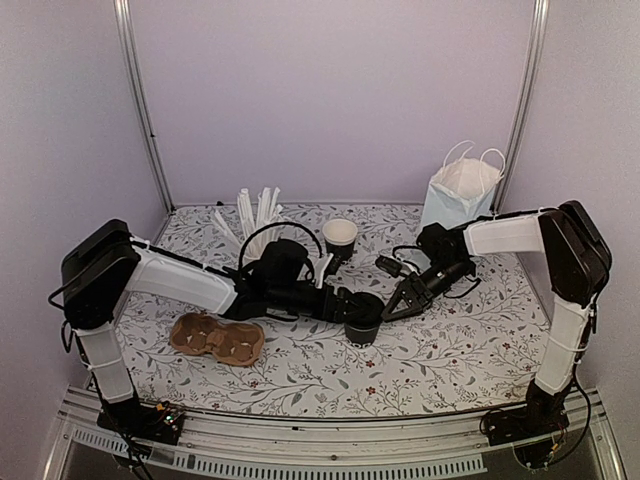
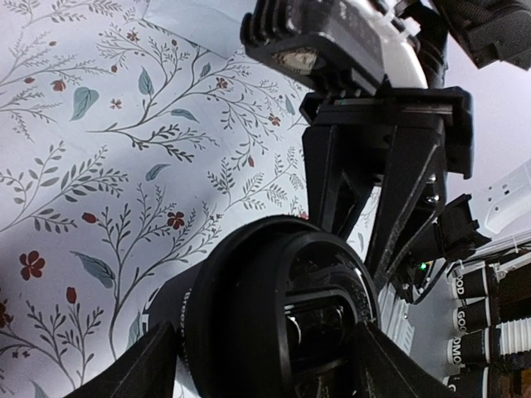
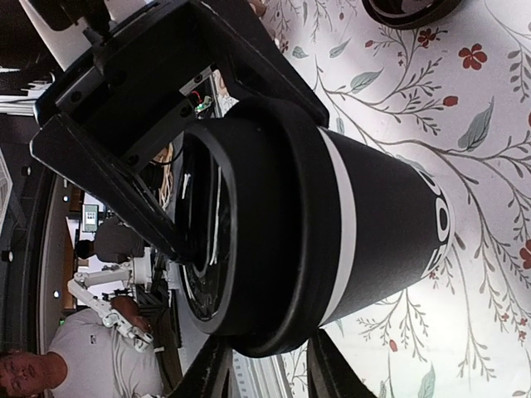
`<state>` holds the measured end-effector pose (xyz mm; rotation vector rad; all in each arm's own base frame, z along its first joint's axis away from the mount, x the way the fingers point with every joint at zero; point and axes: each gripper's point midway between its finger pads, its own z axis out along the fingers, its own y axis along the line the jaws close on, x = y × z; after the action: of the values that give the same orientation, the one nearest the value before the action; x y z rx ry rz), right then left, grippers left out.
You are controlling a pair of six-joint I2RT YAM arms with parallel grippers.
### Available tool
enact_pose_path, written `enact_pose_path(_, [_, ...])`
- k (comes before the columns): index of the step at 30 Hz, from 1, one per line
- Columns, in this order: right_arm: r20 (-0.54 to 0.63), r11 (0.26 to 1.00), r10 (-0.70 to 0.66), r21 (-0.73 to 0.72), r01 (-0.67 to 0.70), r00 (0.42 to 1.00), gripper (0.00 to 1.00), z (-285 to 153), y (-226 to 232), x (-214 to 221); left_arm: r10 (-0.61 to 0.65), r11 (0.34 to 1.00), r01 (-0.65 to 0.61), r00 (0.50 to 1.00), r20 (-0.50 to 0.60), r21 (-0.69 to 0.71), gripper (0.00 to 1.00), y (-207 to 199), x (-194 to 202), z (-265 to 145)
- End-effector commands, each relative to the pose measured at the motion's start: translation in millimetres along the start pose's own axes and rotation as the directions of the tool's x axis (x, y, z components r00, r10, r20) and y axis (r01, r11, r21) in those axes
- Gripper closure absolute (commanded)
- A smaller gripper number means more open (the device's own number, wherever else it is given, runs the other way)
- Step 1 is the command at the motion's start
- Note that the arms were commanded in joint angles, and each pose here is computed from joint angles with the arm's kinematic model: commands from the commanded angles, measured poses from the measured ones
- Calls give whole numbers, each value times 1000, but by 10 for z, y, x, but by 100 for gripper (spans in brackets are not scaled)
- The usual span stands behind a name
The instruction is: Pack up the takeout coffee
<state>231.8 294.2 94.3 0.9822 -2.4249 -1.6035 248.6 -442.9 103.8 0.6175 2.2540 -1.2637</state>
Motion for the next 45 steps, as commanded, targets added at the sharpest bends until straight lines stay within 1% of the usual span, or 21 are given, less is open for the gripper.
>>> enact_pose_path(1, [-129, 901, 156, 424, -88, 979, 75, 78, -1162, 520, -68, 993, 57, 993, -101, -105, 28, 403, 430, 92])
enact_pose_path(2, [-139, 886, 178, 454, -97, 974, 76, 74, -1247, 582, -71, 992, 60, 992, -104, -112, 28, 431, 459, 91])
enact_pose_path(4, [-150, 889, 188, 445, -103, 971, 77, 105, -1273, 637, -77, 991, 63, 991, -112, -118, 28, 467, 514, 98])
enact_pose_path(6, [-142, 917, 156, 390, -90, 977, 78, 134, -1162, 563, -74, 991, 61, 991, -113, -120, 28, 492, 535, 100])
enact_pose_path(9, [-114, 966, 70, 257, -39, 991, 78, 150, -837, 377, -39, 995, 29, 994, -98, -99, 27, 425, 467, 93])
enact_pose_path(12, [-74, 984, -32, 172, 44, 997, 72, 93, -520, 205, 20, 996, -26, 998, -66, -80, 23, 298, 287, 68])
enact_pose_path(15, [-46, 985, -106, 135, 112, 993, 63, 18, -298, 109, 74, 994, -77, 997, -38, -71, 16, 154, 40, 68])
enact_pose_path(17, [-39, 981, -133, 135, 137, 990, 58, -25, -210, 88, 114, 990, -116, 993, -29, -80, 13, 79, -118, 76])
enact_pose_path(20, [-45, 978, -143, 145, 148, 989, 53, -47, -189, 110, 158, 984, -158, 987, -14, -78, 11, -30, -295, 68])
enact_pose_path(24, [-49, 977, -150, 147, 155, 988, 51, -48, -181, 147, 180, 981, -179, 984, 5, -81, 7, -79, -432, 59])
enact_pose_path(28, [-45, 976, -160, 142, 165, 986, 49, -70, -130, 130, 188, 978, -187, 982, 12, -93, 6, -84, -487, 45])
enact_pose_path(34, [-28, 971, -206, 122, 208, 978, 45, -125, 30, 83, 235, 962, -221, 969, 76, -162, 3, -133, -658, -197])
enact_pose_path(37, [-24, 967, -222, 122, 223, 975, 45, -140, 64, 65, 256, 949, -231, 962, 97, -215, 0, -90, -682, -331])
enact_pose_path(40, [-30, 965, -226, 132, 228, 974, 45, -140, 39, 78, 290, 930, -256, 952, 96, -265, 0, -78, -640, -438])
enact_pose_path(42, [-33, 959, -240, 146, 243, 970, 45, -148, 29, 84, 335, 905, -295, 938, 86, -307, 0, -108, -590, -513])
enact_pose_path(45, [-40, 936, -288, 200, 290, 957, 45, -196, -1, 70, 426, 867, -396, 904, 39, -304, 0, -210, -437, -577])
